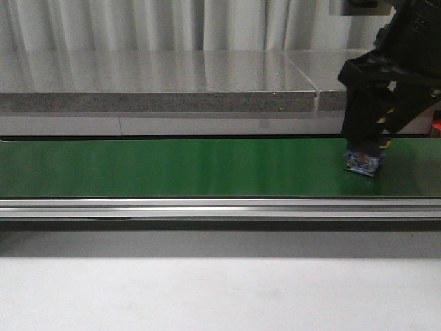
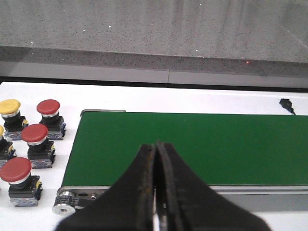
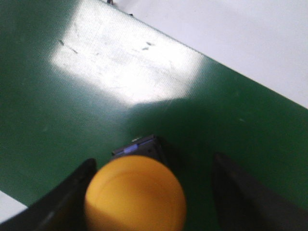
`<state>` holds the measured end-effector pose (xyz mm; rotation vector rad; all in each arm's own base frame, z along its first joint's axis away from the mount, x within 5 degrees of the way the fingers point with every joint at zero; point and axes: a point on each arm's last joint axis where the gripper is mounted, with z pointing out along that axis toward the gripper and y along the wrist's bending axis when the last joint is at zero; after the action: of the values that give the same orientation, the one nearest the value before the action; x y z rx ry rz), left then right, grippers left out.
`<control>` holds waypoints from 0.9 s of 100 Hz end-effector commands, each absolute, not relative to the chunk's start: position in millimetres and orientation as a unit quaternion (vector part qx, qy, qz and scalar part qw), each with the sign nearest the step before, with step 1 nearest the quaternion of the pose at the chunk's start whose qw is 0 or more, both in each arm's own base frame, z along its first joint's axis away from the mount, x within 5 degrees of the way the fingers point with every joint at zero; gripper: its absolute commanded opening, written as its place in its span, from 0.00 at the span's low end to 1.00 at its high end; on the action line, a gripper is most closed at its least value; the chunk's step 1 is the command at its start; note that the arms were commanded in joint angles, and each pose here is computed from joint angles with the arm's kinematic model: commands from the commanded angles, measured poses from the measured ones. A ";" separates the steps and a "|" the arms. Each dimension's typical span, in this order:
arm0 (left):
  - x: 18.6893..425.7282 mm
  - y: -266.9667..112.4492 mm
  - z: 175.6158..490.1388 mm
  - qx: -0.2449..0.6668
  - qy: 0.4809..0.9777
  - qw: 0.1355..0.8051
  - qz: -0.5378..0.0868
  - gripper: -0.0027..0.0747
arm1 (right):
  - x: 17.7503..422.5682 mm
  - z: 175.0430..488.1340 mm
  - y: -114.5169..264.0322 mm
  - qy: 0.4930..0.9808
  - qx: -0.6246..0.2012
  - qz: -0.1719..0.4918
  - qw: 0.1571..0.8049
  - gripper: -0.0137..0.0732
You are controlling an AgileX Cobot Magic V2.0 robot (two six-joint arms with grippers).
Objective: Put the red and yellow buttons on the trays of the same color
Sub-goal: 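Grasp the yellow button at the belt's end with the right gripper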
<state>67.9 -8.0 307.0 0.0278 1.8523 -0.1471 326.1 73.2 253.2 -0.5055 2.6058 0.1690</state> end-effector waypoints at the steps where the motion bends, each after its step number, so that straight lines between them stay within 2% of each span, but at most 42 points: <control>1: 69.7 -9.0 321.5 0.012 0.769 0.634 -0.074 0.01 | 328.5 277.0 74.3 0.937 -0.185 0.063 0.290 0.50; 9: 69.7 -9.0 321.5 0.012 0.769 0.634 -0.074 0.01 | 327.5 276.4 74.3 0.938 -0.186 0.064 0.284 0.35; 17: 69.7 -9.0 321.5 0.012 0.769 0.634 -0.074 0.01 | 326.0 276.0 73.8 0.940 -0.187 0.065 0.276 0.28; 34: 69.7 -9.0 321.5 0.012 0.769 0.634 -0.074 0.01 | 325.5 288.2 64.0 0.949 -0.179 0.066 0.251 0.28; 49: 69.7 -9.0 321.5 0.012 0.769 0.634 -0.074 0.01 | 325.4 317.7 40.1 0.949 -0.131 0.062 0.279 0.28; 70: 69.7 -9.0 321.5 0.012 0.769 0.634 -0.074 0.01 | 311.9 345.2 -17.1 0.944 -0.033 0.036 0.326 0.28; 90: 69.7 -9.0 321.5 0.012 0.769 0.634 -0.074 0.01 | 294.8 348.2 -86.8 0.942 0.092 0.005 0.323 0.28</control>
<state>67.9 -8.0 307.0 0.0278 1.8523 -0.1471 306.3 -64.2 324.1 0.1237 2.5721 0.0574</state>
